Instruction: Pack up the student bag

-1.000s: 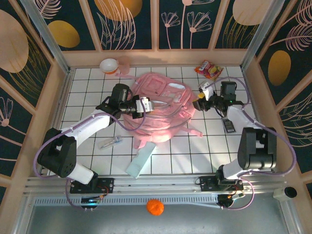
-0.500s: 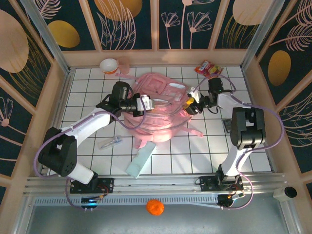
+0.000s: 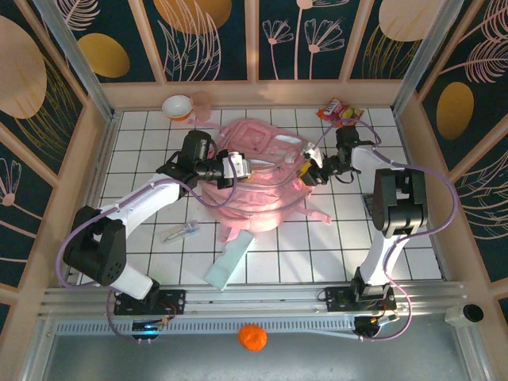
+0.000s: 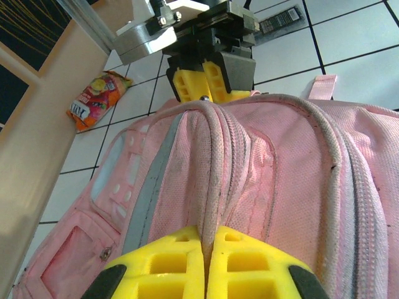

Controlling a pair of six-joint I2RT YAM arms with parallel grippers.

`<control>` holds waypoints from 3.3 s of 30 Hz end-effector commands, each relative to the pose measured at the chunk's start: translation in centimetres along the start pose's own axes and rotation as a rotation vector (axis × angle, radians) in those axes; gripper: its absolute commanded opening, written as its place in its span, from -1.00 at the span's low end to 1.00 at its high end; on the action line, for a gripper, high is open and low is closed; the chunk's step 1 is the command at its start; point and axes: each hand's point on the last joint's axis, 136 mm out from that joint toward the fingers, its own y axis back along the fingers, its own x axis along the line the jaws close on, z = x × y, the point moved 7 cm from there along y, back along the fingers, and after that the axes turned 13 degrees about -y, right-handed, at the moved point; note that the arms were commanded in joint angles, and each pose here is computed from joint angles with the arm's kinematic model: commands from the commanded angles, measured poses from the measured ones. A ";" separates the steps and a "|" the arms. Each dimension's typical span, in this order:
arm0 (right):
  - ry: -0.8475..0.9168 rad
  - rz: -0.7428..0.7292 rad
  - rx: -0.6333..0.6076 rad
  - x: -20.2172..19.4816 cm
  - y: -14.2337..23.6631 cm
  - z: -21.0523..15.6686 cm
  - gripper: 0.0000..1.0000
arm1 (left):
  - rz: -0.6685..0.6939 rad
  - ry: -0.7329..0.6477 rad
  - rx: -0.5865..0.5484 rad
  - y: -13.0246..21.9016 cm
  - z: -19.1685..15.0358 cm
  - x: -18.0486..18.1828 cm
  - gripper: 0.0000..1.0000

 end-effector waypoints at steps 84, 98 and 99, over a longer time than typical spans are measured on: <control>-0.783 0.282 -0.190 7.1 1.8 4.2 -0.60 | 0.284 0.089 0.071 -1.9 1.6 3.5 -1.00; -0.806 0.275 -0.250 6.3 2.4 3.8 -0.74 | 0.310 0.092 0.071 -1.6 1.5 3.4 -1.00; -0.807 0.273 -0.252 6.3 2.4 3.7 -0.78 | 0.312 0.091 0.073 -1.7 1.4 3.4 -1.00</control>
